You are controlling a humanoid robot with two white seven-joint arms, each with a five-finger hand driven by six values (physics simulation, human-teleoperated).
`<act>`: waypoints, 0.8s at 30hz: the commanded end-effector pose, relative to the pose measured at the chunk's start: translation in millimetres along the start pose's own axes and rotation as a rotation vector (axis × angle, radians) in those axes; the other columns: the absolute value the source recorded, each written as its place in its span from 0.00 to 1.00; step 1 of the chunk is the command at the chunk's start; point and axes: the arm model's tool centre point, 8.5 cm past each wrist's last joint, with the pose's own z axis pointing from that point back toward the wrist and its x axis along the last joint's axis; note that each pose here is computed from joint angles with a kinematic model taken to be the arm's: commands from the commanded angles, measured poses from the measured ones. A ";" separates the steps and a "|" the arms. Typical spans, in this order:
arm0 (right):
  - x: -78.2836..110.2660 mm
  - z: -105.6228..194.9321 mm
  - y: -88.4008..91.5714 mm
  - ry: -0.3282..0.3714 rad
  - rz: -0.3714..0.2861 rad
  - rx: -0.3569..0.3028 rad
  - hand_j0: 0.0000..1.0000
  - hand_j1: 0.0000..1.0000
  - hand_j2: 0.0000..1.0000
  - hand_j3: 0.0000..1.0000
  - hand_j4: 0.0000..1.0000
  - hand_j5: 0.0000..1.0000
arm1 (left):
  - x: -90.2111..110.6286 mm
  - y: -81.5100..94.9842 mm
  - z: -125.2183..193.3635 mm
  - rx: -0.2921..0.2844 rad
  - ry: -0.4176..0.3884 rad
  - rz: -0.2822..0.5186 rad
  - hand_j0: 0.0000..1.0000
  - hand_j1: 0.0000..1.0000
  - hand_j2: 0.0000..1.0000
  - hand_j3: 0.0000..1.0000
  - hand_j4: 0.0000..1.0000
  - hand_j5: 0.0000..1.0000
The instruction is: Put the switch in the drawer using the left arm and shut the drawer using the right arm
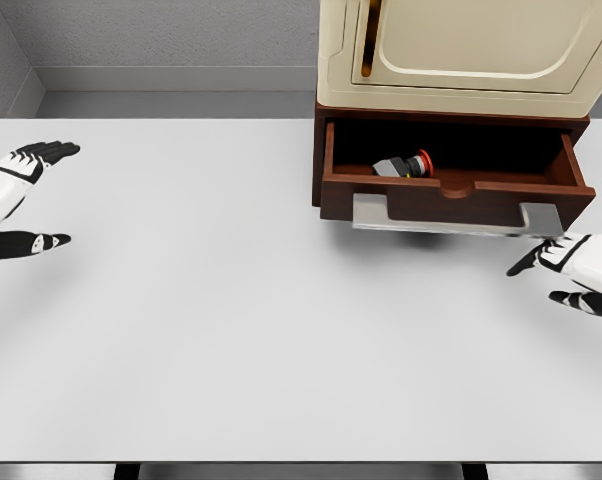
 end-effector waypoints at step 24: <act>7.9 -3.9 6.7 -0.018 0.049 0.075 0.47 0.47 0.47 0.47 0.47 0.47 | -0.2 -0.7 1.1 0.019 0.006 0.016 1.00 1.00 1.00 1.00 1.00 1.00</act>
